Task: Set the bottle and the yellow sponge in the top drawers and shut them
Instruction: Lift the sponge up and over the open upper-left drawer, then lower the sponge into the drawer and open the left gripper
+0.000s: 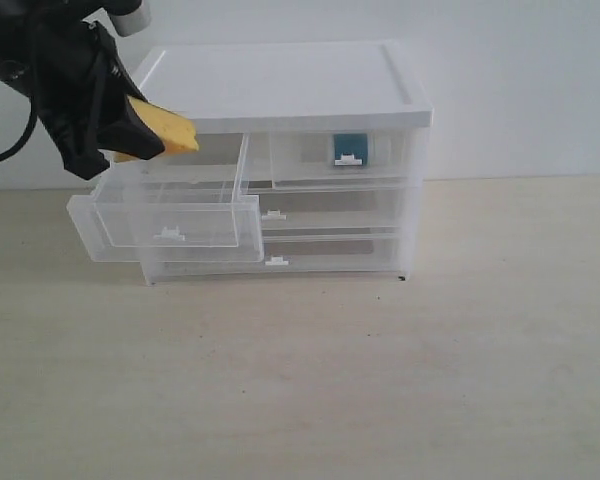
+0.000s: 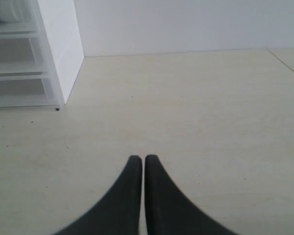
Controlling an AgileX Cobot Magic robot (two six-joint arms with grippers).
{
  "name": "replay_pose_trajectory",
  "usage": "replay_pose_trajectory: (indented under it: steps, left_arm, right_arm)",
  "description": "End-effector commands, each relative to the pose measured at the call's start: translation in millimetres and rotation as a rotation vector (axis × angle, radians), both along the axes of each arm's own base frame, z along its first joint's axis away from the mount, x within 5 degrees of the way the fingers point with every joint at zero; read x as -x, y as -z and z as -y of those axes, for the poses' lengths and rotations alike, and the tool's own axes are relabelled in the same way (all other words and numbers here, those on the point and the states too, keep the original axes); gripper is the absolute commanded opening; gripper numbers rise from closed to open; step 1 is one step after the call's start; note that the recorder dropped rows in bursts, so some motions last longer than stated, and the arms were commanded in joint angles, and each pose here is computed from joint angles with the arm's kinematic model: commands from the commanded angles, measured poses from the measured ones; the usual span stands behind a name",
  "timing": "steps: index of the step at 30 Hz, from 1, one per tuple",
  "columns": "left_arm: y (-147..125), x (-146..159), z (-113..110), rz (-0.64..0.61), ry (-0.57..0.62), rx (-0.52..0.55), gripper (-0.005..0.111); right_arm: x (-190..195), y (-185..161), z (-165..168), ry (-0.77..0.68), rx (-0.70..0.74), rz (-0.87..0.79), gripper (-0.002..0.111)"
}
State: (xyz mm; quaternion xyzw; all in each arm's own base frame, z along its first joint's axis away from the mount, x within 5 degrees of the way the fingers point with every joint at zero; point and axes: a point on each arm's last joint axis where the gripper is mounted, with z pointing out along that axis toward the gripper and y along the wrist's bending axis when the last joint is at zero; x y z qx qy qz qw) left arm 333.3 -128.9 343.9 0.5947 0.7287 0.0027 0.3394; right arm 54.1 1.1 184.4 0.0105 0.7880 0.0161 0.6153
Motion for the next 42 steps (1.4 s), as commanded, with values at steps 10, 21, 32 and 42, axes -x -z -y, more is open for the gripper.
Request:
replay_pose_trajectory:
  steps: [10,21,32,42]
  left_arm:
    - [25.6,-38.3,5.2,0.004,0.192,-0.077,0.004]
    - [51.0,-57.4,10.5,0.035,0.222,-0.095,0.004]
    - [57.0,-64.3,11.0,0.061,0.205,-0.099,0.034]
    - [56.4,-65.3,11.0,0.071,0.198,-0.097,0.058]
  right_arm:
    - [0.2,0.4,0.2,0.002,0.003,0.009,0.0]
    - [0.2,0.4,0.2,0.002,0.003,0.009,0.0]
    - [0.2,0.4,0.2,0.002,0.003,0.009,0.0]
    - [0.2,0.4,0.2,0.002,0.003,0.009,0.0]
